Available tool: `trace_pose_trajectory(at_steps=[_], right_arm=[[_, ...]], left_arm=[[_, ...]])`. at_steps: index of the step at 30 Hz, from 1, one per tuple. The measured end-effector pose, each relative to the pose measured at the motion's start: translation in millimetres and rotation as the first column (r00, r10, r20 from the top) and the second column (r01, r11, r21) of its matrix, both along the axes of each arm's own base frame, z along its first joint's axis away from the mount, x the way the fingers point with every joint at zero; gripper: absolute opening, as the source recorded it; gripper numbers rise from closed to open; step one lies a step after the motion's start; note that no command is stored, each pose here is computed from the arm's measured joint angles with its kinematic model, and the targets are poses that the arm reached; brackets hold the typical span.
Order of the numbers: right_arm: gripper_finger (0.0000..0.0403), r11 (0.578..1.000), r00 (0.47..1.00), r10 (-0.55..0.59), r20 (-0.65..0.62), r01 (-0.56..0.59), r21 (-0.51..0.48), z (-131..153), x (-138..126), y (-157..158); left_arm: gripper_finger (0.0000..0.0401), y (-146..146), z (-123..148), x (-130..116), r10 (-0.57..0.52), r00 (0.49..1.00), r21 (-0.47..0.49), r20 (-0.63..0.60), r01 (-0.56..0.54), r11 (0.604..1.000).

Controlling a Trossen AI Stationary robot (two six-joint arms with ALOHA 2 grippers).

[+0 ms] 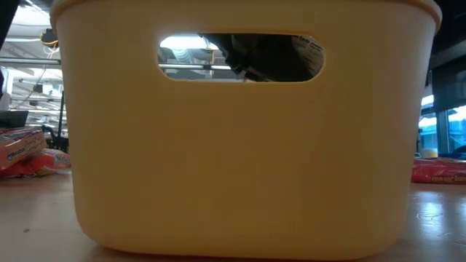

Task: Sort Maruchan noodles
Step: Put the top green noodle pack into the white bin

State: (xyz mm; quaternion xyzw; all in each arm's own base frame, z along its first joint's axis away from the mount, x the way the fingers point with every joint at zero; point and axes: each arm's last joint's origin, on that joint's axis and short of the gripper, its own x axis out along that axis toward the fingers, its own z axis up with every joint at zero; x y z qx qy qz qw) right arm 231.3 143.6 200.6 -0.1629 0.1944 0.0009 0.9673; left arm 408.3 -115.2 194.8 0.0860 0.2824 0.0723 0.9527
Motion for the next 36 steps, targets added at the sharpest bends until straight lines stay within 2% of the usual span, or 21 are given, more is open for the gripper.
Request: trace_pose_trajectory(at_steps=[3, 6, 10, 12, 15, 17, 20, 23, 25, 27, 29, 33, 36], right_arm=[[0.0004, 0.997, 0.998, -0.07, 0.001, 0.07, 0.039, 6.3, 1.7, -1.1], [0.0026, 0.992, 0.995, -0.097, -0.034, 0.1, 0.078, 17.8, 2.1, 0.0], [0.0081, 0.981, 0.98, -0.153, -0.13, 0.166, 0.098, 24.2, -2.7, 0.3], [0.0114, 0.973, 0.967, -0.188, -0.169, 0.207, 0.101, 21.3, -5.6, -1.9], [0.0161, 0.943, 0.944, -0.275, -0.185, 0.302, 0.138, 12.6, -9.4, -7.3], [0.0184, 0.917, 0.923, -0.358, -0.142, 0.377, 0.135, 0.6, -11.7, -12.5], [0.0199, 0.887, 0.904, -0.425, -0.049, 0.427, 0.177, -15.2, -14.6, -17.9], [0.0202, 0.873, 0.907, -0.418, 0.051, 0.385, 0.299, -23.0, -12.6, -25.1], [0.0202, 0.879, 0.93, -0.345, 0.129, 0.273, 0.39, -24.1, -10.3, -31.6], [0.0202, 0.867, 0.938, -0.267, 0.221, 0.134, 0.479, -23.2, -8.2, -41.0], [0.0202, 0.851, 0.941, -0.214, 0.263, 0.047, 0.523, -25.4, -7.8, -51.5], [0.0203, 0.808, 0.935, -0.233, 0.269, 0.033, 0.589, -23.8, -1.3, -67.1], [0.0217, 0.797, 0.943, -0.199, 0.266, -0.002, 0.604, -19.3, 5.0, -70.7]], left_arm=[[0.0169, -2.7, 1.2, -1.8, 0.029, 1.0, 0.039, 0.007, -0.03, 0.999], [0.0168, -8.5, 2.9, -9.0, 0.083, 0.997, 0.11, -0.01, -0.081, 0.991], [0.0167, -17.9, 7.1, -25.1, 0.212, 0.977, 0.26, -0.018, -0.201, 0.945], [0.0167, -23.3, 7.9, -31.0, 0.27, 0.963, 0.328, 0.008, -0.258, 0.909], [0.0167, -31.8, 9.3, -39.5, 0.358, 0.93, 0.44, 0.08, -0.355, 0.825], [0.0167, -36.3, 11.8, -43.7, 0.41, 0.9, 0.487, 0.149, -0.428, 0.762], [0.0167, -41.0, 12.8, -48.1, 0.459, 0.86, 0.538, 0.224, -0.502, 0.677], [0.0167, -41.5, 14.4, -49.9, 0.479, 0.841, 0.584, 0.253, -0.527, 0.617], [0.0167, -39.7, 14.6, -49.5, 0.484, 0.838, 0.605, 0.251, -0.526, 0.597], [0.0167, -36.4, 14.6, -48.3, 0.491, 0.835, 0.616, 0.247, -0.527, 0.586], [0.0167, -32.7, 14.0, -47.5, 0.497, 0.834, 0.626, 0.24, -0.525, 0.577], [0.0167, -26.6, 12.5, -46.3, 0.504, 0.835, 0.642, 0.221, -0.514, 0.569], [0.0168, -22.5, 12.0, -44.7, 0.508, 0.836, 0.653, 0.207, -0.504, 0.565]])
